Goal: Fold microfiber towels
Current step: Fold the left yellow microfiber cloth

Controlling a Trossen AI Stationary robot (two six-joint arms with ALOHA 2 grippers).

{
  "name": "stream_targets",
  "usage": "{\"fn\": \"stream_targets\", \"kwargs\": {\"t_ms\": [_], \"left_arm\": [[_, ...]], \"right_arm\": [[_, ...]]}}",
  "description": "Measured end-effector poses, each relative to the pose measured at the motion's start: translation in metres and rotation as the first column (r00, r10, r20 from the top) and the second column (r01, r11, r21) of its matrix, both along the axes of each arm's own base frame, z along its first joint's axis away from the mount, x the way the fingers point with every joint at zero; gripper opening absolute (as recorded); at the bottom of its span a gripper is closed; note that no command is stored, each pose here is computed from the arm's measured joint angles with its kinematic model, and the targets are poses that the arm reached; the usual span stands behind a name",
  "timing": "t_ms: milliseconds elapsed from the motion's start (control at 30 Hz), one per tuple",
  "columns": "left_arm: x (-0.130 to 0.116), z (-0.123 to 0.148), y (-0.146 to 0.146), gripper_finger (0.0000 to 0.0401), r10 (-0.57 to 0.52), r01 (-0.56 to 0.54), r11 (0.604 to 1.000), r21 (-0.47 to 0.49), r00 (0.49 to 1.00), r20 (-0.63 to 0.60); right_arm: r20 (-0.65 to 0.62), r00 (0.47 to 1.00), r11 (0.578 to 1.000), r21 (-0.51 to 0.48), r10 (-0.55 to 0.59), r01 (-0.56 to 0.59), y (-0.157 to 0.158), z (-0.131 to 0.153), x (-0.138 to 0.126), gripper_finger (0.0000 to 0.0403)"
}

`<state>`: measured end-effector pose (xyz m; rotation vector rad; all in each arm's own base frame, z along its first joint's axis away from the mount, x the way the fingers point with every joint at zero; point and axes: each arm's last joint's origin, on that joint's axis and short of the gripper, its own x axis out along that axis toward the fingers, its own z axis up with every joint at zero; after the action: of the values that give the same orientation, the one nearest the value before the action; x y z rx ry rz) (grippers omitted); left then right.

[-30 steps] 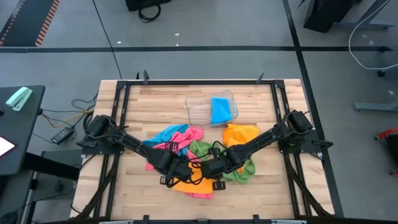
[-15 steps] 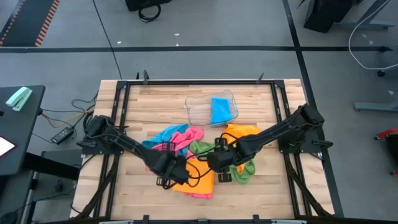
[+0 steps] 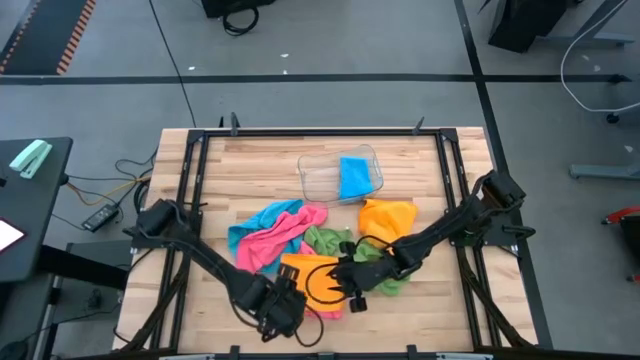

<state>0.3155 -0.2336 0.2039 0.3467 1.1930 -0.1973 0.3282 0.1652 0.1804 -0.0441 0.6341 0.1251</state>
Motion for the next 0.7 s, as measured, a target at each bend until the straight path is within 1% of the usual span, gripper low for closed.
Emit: {"fn": "stream_targets", "kwargs": {"t_ms": [67,167,267,367,467,533,700], "left_arm": [[0.000,-0.006,-0.010,0.0228,-0.015,0.015,1.000,-0.004,1.000,0.021],[-0.004,-0.019,-0.023,0.0234,-0.004,0.002,0.999,0.037,0.999,0.052],[-0.010,-0.026,-0.033,0.0235,0.049,-0.057,0.995,0.082,0.994,0.103],[-0.018,-0.025,-0.041,0.0231,0.082,-0.100,0.988,0.120,0.986,0.146],[-0.023,-0.021,-0.049,0.0226,0.096,-0.115,0.988,0.106,0.981,0.166],[-0.028,-0.021,-0.054,0.0222,0.088,-0.106,0.989,0.100,0.982,0.168],[-0.034,-0.027,-0.060,0.0209,0.144,-0.157,0.985,0.071,0.976,0.161]], "right_arm": [[0.006,1.000,1.000,0.015,-0.013,0.013,-0.002,-0.005,-0.003,0.0174],[0.009,0.999,0.999,0.030,-0.045,0.045,-0.003,-0.008,-0.004,0.0174],[0.033,0.995,0.995,-0.010,-0.095,0.096,-0.003,-0.008,-0.005,0.0174],[0.076,0.991,0.992,-0.046,-0.111,0.114,0.001,-0.004,-0.004,0.0174],[0.129,0.986,0.993,-0.040,-0.108,0.114,0.003,0.000,-0.002,0.0174],[0.154,0.983,0.993,-0.032,-0.104,0.111,0.003,0.003,0.000,0.0174],[0.151,0.984,0.994,-0.031,-0.098,0.103,0.003,0.003,0.000,0.0174]]}}
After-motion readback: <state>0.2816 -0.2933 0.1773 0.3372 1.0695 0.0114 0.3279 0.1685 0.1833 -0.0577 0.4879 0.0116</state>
